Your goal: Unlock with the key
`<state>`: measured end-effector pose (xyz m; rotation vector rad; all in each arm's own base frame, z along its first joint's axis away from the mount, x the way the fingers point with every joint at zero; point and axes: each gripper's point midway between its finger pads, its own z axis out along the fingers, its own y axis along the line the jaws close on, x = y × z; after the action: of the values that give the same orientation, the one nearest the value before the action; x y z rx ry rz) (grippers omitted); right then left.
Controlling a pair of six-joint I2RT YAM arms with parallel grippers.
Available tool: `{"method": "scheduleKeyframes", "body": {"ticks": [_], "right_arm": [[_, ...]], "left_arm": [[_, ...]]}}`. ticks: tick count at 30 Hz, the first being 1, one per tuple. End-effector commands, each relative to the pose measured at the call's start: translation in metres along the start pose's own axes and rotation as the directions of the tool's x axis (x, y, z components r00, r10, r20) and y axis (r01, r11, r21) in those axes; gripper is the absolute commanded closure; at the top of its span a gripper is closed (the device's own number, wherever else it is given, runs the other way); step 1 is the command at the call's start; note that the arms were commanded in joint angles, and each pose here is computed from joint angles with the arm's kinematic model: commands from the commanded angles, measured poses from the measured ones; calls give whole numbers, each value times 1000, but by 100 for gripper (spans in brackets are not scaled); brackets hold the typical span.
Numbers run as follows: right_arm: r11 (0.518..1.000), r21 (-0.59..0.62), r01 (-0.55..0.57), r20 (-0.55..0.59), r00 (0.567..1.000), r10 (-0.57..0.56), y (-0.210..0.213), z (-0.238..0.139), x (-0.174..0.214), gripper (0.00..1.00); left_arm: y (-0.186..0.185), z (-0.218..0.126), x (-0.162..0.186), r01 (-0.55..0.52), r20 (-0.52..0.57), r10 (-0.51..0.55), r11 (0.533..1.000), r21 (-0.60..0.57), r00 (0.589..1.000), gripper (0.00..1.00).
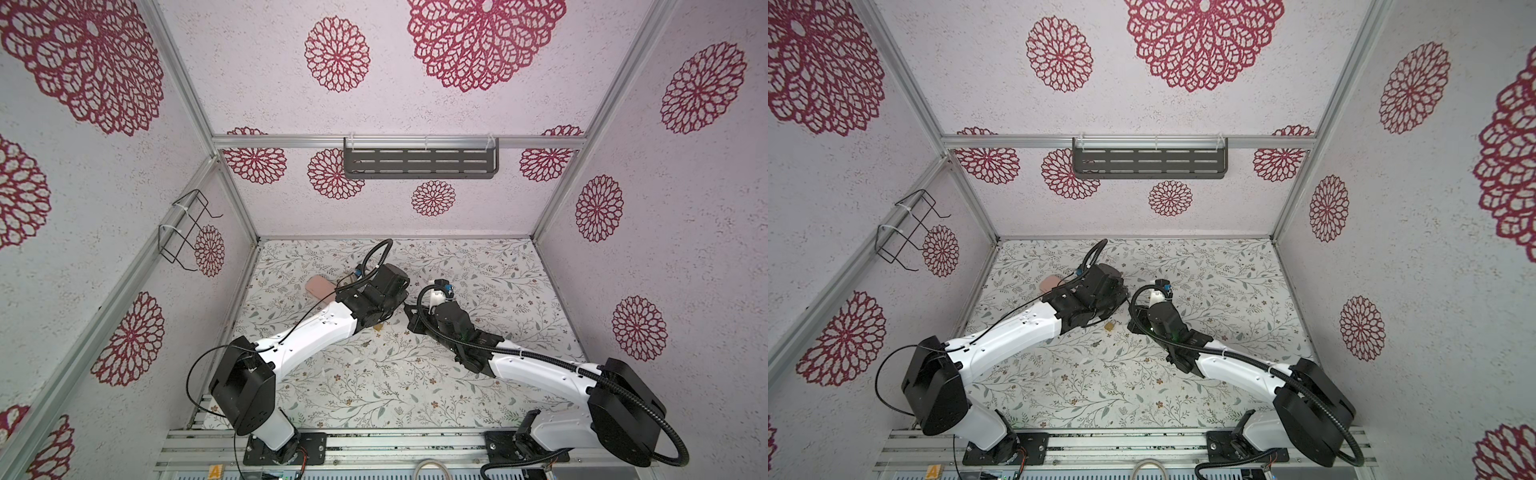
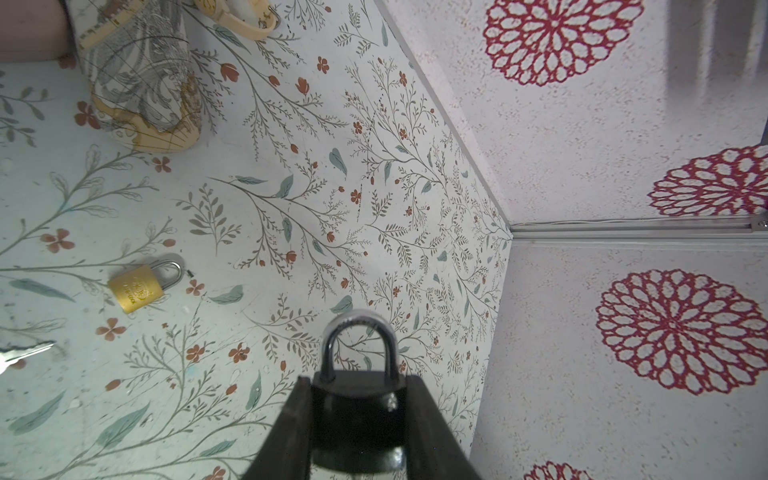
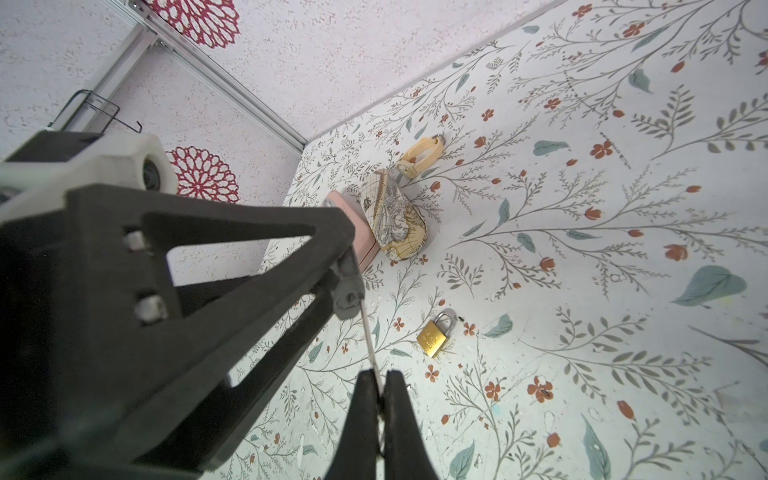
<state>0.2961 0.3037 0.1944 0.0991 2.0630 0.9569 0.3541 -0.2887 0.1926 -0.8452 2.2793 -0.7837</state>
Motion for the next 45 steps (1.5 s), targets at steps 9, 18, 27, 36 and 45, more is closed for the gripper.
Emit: {"method": "scheduleKeyframes", "body": {"ticks": [9,18,27,36,45], "right_arm": [[996,-92,12,72,997,-5,40,-2,-29,100],[1000,-25,-18,71,997,20,24,4,-25,100],[990,-142,-21,80,996,33,56,-2,-45,100],[977,-192,-95,51,993,107,69,-9,-59,100],[980,-139,-140,68,986,150,57,6,-54,100]], "left_arm": [[-7,-1,8,2,-17,-2,1000,12,1000,100],[-16,-10,13,26,-47,-23,998,56,999,100],[-14,-15,23,-54,-68,56,998,32,996,100],[18,-6,29,-74,-73,70,996,-56,995,100],[23,-15,26,-30,-84,20,993,-110,996,100]]}}
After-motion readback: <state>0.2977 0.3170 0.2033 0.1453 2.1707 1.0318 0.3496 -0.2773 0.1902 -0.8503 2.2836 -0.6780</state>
